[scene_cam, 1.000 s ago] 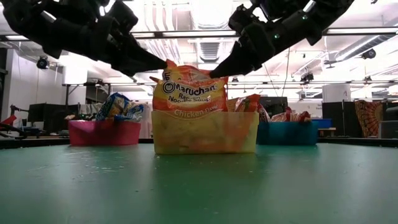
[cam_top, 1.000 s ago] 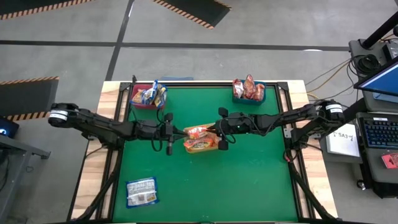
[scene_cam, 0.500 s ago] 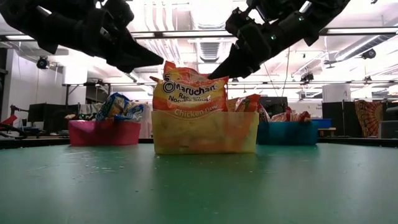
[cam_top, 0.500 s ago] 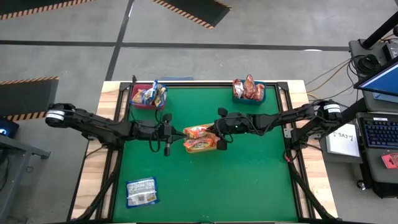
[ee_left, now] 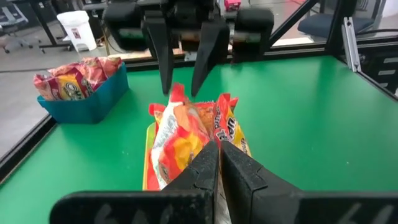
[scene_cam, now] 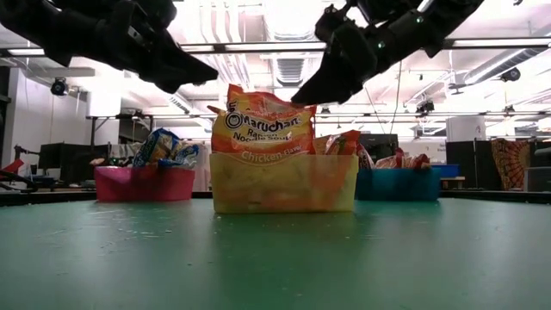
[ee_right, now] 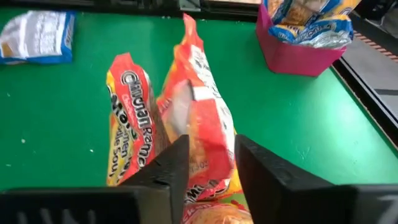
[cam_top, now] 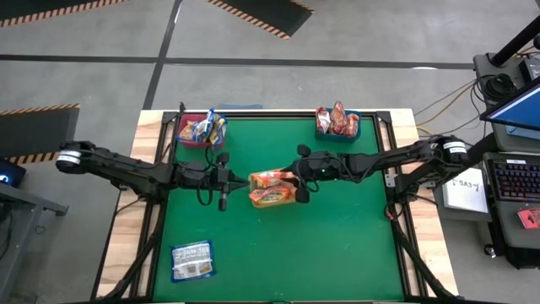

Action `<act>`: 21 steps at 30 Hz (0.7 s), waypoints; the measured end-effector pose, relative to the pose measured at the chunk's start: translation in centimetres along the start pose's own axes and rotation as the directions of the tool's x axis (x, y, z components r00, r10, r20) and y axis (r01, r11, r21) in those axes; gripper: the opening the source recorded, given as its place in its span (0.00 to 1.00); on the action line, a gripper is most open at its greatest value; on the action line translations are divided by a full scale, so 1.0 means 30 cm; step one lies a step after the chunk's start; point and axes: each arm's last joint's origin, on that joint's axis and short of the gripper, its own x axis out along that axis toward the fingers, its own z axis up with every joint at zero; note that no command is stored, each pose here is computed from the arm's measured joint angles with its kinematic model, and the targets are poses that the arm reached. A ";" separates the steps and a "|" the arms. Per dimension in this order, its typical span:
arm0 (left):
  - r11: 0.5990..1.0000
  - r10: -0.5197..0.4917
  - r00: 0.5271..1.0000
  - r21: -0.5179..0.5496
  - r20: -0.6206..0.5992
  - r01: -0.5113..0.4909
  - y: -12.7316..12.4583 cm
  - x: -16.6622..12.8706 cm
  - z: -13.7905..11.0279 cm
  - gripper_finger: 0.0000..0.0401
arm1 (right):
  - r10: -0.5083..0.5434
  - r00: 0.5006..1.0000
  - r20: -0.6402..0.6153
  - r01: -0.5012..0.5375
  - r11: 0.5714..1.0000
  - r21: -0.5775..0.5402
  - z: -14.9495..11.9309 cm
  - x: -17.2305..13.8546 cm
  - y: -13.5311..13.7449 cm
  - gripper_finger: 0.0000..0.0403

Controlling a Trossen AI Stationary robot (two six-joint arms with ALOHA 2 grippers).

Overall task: Sort Maruchan noodles
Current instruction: Put the orange noodle pack into the yellow bin, then put the blue noodle pack into the red bin

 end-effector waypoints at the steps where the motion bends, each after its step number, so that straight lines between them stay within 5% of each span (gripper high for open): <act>1: 1.000 0.000 1.000 -0.004 -0.006 0.000 0.000 -0.002 -0.001 0.00 | 0.000 1.000 0.005 0.000 1.000 0.004 0.005 -0.008 -0.001 0.31; 9: 0.999 -0.026 0.997 -0.041 -0.073 0.024 -0.018 -0.006 -0.010 0.00 | 0.015 1.000 0.019 -0.016 0.998 0.063 0.046 -0.096 0.009 0.40; 21: 0.985 -0.173 0.947 -0.029 -0.272 0.171 -0.136 -0.017 0.129 0.00 | 0.149 0.987 0.064 -0.147 0.989 -0.027 0.079 -0.167 0.145 0.35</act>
